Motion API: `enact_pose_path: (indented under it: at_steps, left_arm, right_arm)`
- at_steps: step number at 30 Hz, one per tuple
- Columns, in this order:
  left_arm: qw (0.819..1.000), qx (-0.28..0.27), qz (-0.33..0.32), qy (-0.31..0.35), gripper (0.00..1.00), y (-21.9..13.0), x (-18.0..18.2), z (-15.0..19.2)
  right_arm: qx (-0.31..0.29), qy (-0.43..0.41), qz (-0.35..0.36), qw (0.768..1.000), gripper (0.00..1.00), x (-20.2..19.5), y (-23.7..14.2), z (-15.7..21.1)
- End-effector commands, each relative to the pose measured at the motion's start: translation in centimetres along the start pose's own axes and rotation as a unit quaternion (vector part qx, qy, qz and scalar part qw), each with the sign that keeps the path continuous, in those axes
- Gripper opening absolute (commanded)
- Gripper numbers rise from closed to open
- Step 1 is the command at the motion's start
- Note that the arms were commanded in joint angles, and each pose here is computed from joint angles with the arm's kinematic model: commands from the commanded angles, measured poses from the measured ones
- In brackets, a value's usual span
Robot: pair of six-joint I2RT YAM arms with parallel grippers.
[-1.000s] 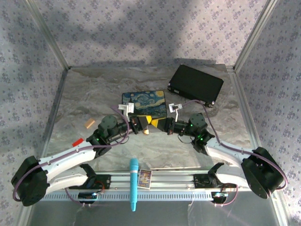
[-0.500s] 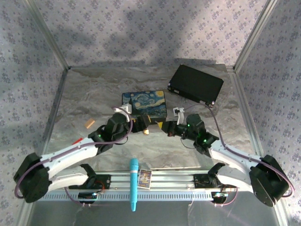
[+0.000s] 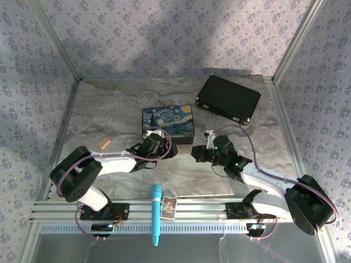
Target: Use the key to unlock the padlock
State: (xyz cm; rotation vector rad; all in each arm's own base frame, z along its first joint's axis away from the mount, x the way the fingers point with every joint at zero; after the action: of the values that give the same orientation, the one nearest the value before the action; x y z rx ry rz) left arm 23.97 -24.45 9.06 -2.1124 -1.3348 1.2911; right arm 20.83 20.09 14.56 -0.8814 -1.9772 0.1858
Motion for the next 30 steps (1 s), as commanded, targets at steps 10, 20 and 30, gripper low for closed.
enact_pose_path:
  at_steps: [10, 20, 30]
  left_arm:
    - [0.999, -0.011, 0.041, -0.017, 0.5, 1.1, -0.4, 0.2]
    - [1.0, -0.006, 0.011, -0.008, 0.21, 1.7, 0.1, 1.1]
    - [0.999, -0.03, -0.029, -0.003, 0.36, 2.7, -0.9, 2.3]
  right_arm:
    - [0.006, 0.002, 0.032, 0.999, 0.0, -1.6, 0.4, 0.8]
    - [0.028, 0.026, 0.025, 0.999, 0.0, -2.2, 2.4, 1.4]
    - [0.032, 0.046, 0.03, 0.998, 0.0, -3.0, 3.3, 1.9]
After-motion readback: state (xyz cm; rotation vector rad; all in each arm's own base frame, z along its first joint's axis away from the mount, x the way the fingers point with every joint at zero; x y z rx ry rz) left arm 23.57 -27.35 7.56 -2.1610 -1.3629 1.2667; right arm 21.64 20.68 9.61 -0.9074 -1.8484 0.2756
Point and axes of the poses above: each hand's point on the last joint's axis, 136 mm out from that joint toward the fingers, its own y axis out along the fingers, its own x axis along the line the jaws close on, z = x × y, the point moved 6 cm from there along -y, back along the fingers, and after that the axes turned 2 degrees about y, right-handed, at the moved point
